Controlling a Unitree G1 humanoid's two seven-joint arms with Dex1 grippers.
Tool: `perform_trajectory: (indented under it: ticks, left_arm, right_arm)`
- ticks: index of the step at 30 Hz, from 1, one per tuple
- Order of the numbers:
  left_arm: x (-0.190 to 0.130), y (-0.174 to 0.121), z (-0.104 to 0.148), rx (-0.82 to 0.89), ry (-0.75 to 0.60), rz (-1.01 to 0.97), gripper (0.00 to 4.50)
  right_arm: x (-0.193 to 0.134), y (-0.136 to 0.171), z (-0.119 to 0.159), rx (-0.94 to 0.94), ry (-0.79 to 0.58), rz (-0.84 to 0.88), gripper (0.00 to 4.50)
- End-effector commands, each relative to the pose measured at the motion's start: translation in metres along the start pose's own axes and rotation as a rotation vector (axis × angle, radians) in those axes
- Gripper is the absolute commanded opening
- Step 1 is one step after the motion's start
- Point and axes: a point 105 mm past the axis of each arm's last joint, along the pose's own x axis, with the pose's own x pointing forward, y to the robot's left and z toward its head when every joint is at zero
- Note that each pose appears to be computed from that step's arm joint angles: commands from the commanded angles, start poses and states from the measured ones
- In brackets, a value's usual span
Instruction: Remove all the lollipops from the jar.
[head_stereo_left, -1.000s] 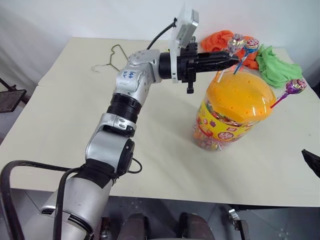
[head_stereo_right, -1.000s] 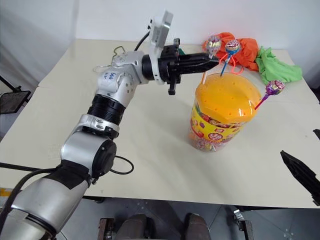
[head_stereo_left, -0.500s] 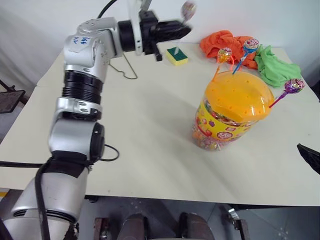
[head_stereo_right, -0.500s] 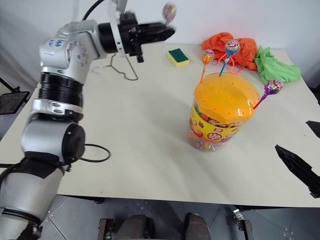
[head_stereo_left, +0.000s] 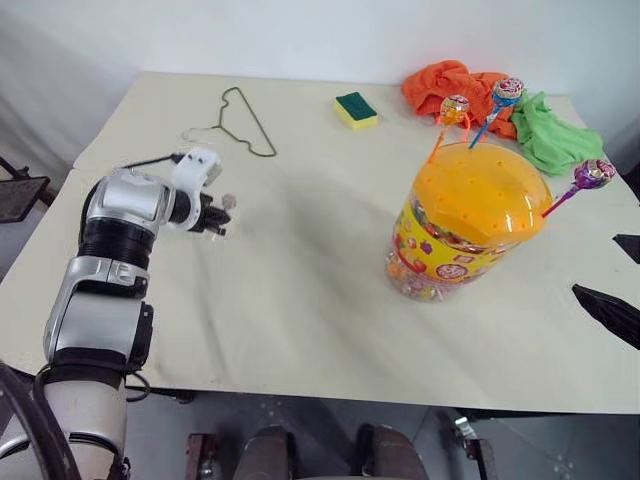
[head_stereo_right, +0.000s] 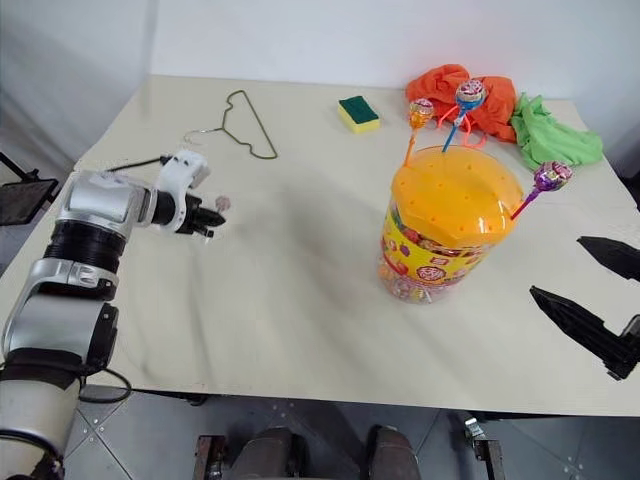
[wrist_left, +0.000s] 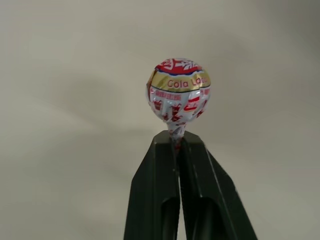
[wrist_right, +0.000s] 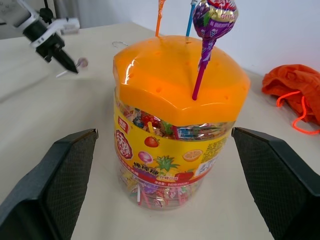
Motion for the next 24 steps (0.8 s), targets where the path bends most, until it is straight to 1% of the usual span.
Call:
perform_trajectory:
  ticks: [1,3,6,10,16,18,24]
  left_arm:
    - [-0.006,0.017,-0.007,-0.031,0.051,0.117,0.04]
    - [-0.007,0.024,-0.017,-0.054,0.099,0.154,0.04]
    - [-0.011,0.027,-0.017,-0.070,0.108,0.179,0.72]
    - [-0.023,0.029,-0.010,-0.058,0.112,0.191,1.92]
    - [-0.049,0.024,0.013,0.005,0.077,0.168,3.84]
    - [-0.060,0.021,0.026,0.047,0.044,0.156,4.46]
    - [-0.085,0.020,0.059,0.165,-0.076,0.137,4.49]
  right_arm:
    - [0.001,-0.002,0.002,-0.013,-0.004,0.003,4.50]
    - [0.004,-0.002,0.000,-0.011,-0.009,0.009,4.50]
    - [0.006,-0.003,-0.002,-0.013,-0.010,0.009,4.50]
    - [0.005,-0.003,-0.002,-0.014,-0.013,0.006,4.50]
    - [0.004,-0.003,-0.003,-0.017,-0.007,0.003,4.50]
    - [0.003,-0.003,-0.003,-0.019,-0.004,0.002,4.50]
    - [0.003,-0.004,0.000,-0.031,-0.012,-0.011,4.50]
